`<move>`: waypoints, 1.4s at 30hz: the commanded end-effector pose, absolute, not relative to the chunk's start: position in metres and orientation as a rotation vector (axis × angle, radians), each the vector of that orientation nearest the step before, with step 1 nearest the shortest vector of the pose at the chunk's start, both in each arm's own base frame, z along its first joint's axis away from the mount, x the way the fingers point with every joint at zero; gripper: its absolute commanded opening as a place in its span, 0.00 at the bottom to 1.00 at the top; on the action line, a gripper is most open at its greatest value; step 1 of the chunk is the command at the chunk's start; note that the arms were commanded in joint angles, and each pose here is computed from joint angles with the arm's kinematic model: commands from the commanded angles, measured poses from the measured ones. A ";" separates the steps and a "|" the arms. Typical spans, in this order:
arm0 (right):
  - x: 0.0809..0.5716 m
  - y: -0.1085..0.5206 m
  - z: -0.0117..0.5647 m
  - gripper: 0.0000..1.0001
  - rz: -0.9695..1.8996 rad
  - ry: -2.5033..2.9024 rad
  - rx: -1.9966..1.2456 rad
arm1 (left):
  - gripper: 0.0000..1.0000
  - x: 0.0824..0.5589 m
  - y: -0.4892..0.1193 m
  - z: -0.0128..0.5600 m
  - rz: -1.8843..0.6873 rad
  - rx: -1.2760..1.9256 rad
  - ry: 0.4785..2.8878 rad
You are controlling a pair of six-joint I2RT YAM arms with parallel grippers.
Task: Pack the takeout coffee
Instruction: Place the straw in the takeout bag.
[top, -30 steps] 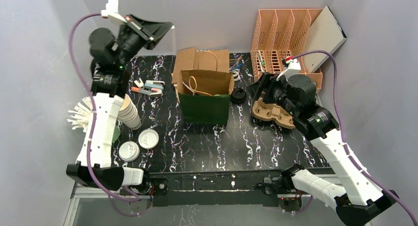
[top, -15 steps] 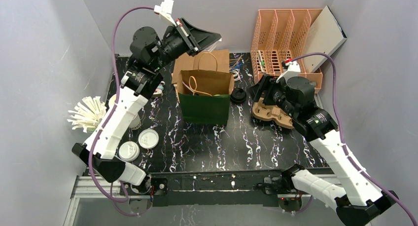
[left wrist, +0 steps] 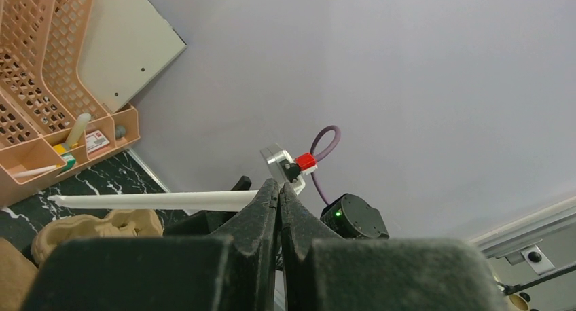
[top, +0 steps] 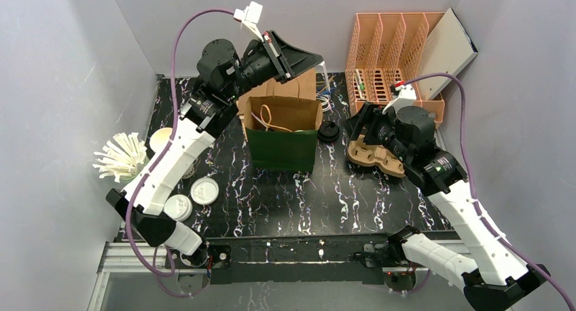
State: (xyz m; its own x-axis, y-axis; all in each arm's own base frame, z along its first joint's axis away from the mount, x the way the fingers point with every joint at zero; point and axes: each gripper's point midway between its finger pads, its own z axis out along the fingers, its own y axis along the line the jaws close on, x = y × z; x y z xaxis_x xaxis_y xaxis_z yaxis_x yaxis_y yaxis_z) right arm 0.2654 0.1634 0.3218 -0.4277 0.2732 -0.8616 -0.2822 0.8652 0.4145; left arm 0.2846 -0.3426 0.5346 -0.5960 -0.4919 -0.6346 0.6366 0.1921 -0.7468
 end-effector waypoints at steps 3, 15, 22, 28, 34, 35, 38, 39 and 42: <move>0.266 0.156 0.339 0.80 0.596 1.843 0.009 | 0.00 0.266 -0.322 0.550 -1.538 0.144 1.495; 0.266 0.152 0.344 0.80 0.580 1.828 0.010 | 0.00 0.264 -0.302 0.518 -1.375 0.130 1.599; 0.265 0.151 0.344 0.80 0.574 1.826 0.009 | 0.00 0.283 -0.293 0.485 -1.220 0.079 1.696; 0.265 0.149 0.342 0.80 0.563 1.827 0.011 | 0.00 0.291 -0.279 0.462 -1.084 0.057 1.785; 0.265 0.150 0.342 0.79 0.569 1.831 0.007 | 0.02 0.318 -0.253 0.433 -0.855 -0.041 1.840; 0.265 0.150 0.342 0.79 0.567 1.833 0.007 | 0.02 0.323 -0.251 0.428 -0.821 -0.047 1.850; 0.265 0.147 0.341 0.79 0.555 1.834 0.015 | 0.23 0.342 -0.241 0.416 -0.691 -0.078 1.857; 0.264 0.146 0.341 0.80 0.550 1.835 0.018 | 0.40 0.347 -0.237 0.415 -0.653 -0.094 1.846; 0.265 0.141 0.341 0.80 0.527 1.830 0.035 | 0.73 0.362 -0.224 0.415 -0.540 -0.122 1.809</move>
